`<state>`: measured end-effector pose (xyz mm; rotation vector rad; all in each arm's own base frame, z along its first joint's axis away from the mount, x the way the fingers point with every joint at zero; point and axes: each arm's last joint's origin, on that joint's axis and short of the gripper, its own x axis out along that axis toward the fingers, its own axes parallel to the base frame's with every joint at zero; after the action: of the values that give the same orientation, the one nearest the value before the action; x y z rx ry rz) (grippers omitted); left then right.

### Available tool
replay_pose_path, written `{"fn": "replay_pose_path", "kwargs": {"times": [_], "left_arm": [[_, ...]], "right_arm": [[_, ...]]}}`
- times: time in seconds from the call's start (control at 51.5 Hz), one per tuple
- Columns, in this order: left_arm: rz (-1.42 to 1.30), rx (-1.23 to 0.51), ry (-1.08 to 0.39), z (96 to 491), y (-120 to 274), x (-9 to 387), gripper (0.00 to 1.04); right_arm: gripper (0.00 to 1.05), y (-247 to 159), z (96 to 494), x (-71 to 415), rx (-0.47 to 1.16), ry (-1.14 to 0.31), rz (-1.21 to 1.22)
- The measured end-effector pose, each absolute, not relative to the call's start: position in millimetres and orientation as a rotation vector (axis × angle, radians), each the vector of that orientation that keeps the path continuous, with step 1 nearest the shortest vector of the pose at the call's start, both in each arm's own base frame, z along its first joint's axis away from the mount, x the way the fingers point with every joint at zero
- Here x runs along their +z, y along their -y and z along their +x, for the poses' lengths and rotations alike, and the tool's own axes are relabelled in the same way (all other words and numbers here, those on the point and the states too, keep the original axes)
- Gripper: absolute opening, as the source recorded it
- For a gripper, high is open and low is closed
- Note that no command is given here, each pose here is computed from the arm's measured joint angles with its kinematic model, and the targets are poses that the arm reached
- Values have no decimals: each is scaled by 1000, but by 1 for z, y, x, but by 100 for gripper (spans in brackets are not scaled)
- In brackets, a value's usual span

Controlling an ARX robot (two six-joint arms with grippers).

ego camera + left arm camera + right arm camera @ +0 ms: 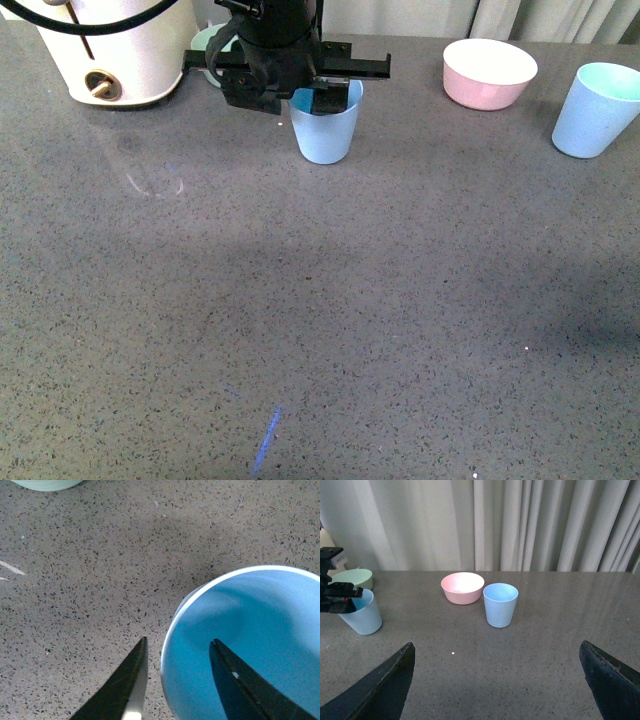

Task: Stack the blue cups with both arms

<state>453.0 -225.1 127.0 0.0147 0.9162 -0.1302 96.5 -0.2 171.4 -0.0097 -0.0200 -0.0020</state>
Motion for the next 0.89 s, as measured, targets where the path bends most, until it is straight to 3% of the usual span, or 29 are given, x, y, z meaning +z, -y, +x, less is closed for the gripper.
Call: {"fn": "replay_pose_path", "kwargs": {"times": [0.272, 0.602, 0.893], "left_arm": [[-7, -137, -954, 450, 228, 128, 2], [-27, -186, -990, 435, 245, 140, 2], [-35, -296, -1007, 392, 281, 165, 2]], "right_arm": [[96, 0, 97, 171, -2, 20, -10], [96, 0, 97, 171, -2, 20, -10], [96, 0, 96, 171, -2, 20, -10]]}}
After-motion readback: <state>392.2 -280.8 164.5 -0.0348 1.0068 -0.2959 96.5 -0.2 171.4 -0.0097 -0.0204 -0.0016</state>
